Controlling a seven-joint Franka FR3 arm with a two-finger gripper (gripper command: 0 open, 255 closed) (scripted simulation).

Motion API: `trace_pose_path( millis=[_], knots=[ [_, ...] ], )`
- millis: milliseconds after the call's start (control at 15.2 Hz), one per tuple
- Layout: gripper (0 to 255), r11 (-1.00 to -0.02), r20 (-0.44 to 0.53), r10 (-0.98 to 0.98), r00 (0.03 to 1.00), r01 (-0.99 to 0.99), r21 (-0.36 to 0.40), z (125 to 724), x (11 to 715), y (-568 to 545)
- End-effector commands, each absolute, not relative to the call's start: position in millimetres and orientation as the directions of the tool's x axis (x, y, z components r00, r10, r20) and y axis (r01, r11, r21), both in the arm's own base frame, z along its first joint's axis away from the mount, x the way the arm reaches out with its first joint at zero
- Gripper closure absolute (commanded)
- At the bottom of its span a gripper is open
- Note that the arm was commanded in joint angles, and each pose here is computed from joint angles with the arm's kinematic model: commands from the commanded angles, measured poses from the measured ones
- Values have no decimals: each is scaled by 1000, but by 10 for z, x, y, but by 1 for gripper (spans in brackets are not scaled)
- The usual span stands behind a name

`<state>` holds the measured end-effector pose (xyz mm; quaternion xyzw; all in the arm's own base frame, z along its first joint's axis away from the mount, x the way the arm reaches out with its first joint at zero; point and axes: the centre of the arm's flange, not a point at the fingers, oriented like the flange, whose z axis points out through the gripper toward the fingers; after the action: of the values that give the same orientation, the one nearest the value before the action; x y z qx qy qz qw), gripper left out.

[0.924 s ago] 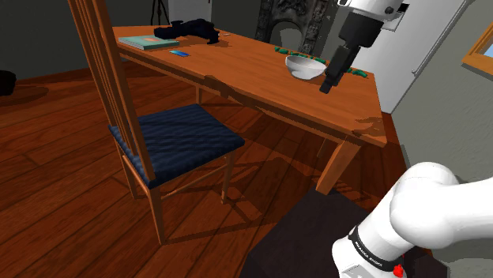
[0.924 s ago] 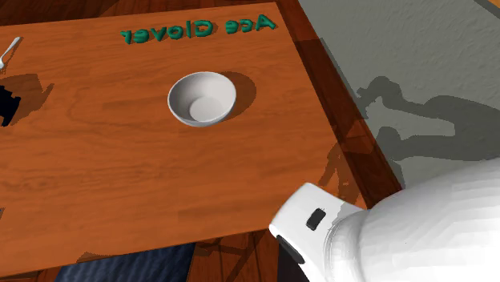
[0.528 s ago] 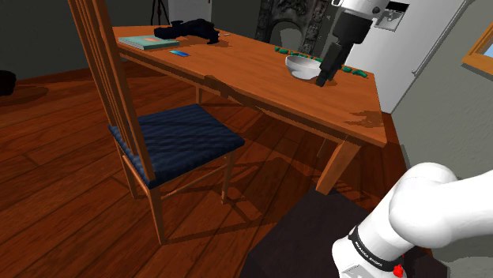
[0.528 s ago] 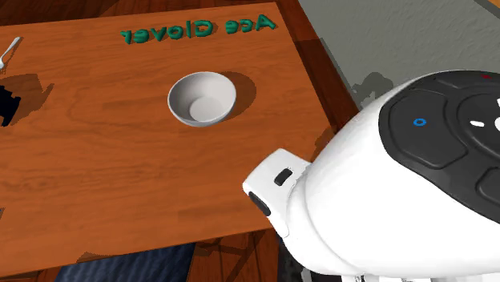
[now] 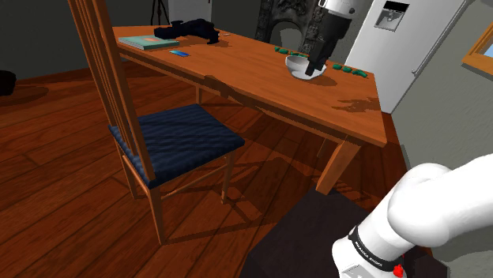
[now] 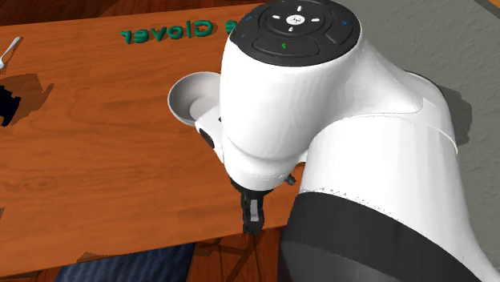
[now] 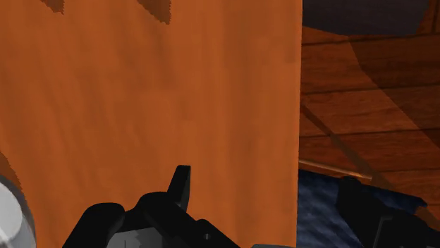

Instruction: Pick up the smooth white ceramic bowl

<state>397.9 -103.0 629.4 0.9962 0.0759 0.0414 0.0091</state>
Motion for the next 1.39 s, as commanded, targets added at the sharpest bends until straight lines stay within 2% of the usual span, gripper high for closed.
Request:
trace_pose_path(
  millis=[0,1056,1320],
  knots=[
    [0,-988,80,151,985,149,34,6312,4141,-1228],
    [0,-986,75,142,987,134,99,6337,5504,-2734],
    [0,-986,75,142,987,134,100,6180,5528,-2761]
  ],
)
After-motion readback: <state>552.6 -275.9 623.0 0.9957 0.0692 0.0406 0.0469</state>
